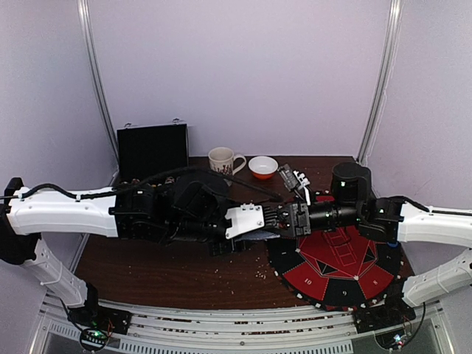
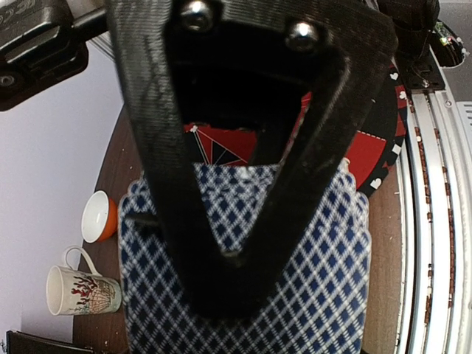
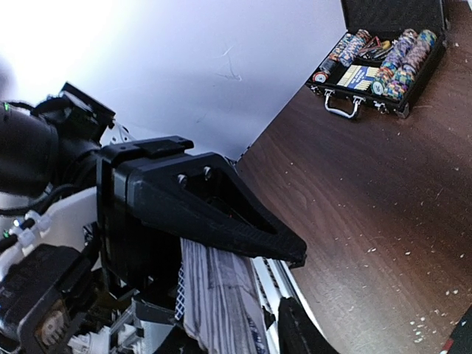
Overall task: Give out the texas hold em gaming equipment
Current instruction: Pass from the right arm to the left
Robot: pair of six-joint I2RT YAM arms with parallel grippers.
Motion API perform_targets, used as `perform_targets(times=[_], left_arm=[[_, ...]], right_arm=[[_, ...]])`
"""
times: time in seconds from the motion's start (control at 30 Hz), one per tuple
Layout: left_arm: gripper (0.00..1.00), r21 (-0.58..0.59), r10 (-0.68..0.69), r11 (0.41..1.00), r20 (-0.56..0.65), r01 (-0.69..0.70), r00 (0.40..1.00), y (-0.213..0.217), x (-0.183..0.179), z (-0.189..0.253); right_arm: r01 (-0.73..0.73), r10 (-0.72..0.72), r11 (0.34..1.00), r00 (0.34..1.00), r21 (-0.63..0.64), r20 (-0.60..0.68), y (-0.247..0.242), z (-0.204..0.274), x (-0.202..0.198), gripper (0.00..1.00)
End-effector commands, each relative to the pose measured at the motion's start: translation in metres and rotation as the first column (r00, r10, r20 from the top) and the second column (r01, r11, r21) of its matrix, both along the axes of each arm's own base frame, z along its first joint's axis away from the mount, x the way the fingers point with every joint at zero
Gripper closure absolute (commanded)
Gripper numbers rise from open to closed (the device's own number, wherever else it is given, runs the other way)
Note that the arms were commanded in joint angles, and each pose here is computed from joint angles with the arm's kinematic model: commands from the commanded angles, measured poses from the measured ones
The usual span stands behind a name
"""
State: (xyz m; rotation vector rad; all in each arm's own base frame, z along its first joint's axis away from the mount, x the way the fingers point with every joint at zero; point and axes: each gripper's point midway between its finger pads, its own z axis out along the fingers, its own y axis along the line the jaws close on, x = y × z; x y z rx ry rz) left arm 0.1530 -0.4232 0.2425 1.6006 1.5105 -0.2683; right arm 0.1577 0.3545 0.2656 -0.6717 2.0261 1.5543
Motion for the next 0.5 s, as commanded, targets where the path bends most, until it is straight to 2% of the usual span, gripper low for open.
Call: perform_targets(times=[0.0,0.23,0.47], left_arm=[[0.48,-0.090,0.018,0.996,0.019,-0.016,1.000,-0.002,0.006,0.024],[0.48,-0.086,0.016,0.996,0.018,-0.015,1.000,0.002,0.005,0.021],[0.49,-0.080,0.024,0.997,0.017,-0.023,1.000,0.003,0.006,0.018]], right_arm=[[0.015,-0.015,1.000,1.000,-0.013,0.006,0.002,0.000,0.003,0.61],[0.144,-0.138,0.983,0.989,-0.117,0.059,-0.017,-0.009,0.019,0.59],[0.168,-0.159,0.975,0.985,-0.143,0.073,-0.026,-0.008,0.019,0.58]])
